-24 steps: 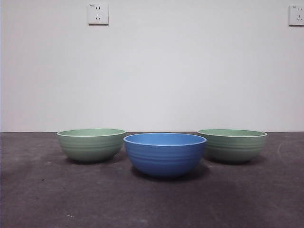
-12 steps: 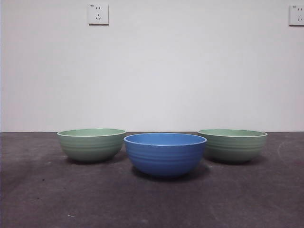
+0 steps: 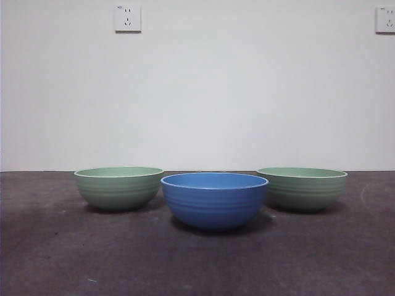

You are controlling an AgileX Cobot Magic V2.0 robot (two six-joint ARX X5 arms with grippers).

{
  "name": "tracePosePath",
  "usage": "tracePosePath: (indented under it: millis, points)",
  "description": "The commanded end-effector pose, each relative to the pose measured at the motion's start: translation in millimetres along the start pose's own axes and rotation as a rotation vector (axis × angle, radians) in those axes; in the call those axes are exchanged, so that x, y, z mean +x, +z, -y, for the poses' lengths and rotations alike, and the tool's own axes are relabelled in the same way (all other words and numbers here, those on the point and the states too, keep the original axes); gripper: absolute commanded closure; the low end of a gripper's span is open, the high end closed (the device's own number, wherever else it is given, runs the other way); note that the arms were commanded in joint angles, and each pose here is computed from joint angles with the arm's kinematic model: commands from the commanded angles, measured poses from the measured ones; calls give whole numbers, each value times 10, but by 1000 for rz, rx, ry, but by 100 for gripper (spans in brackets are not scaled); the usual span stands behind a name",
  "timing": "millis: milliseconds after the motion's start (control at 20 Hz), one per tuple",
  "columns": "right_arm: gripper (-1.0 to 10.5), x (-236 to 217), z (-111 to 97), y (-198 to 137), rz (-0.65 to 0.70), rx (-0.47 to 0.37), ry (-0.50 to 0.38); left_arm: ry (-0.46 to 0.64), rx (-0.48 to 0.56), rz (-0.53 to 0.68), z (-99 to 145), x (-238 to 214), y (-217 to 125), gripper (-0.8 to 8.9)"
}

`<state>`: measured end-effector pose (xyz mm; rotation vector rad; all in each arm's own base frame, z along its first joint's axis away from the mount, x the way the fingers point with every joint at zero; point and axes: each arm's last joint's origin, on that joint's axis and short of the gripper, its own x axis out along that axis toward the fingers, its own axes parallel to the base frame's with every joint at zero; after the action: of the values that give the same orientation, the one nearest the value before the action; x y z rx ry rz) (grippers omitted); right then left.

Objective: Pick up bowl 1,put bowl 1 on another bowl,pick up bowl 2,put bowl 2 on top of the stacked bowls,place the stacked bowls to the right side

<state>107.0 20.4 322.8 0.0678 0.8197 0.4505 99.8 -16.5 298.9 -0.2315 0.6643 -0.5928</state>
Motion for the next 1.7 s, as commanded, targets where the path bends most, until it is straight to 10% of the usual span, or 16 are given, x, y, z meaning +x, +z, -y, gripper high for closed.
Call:
tracePosePath:
  millis: [50,600,1250,1700]
  points:
    - [379,8,2,16,-1,11,-1,-1,-10,4,4,-6,8,216]
    - [380,272,115,241,2,105,-6,-1,-11,4,4,-6,8,217]
    - [425,1817,762,831,-170,305,-126,-1,-16,-3,4,-6,1,218]
    - [639,2347,959,762,-219,351,-131,-1,-32,-26,4,-6,-25,218]
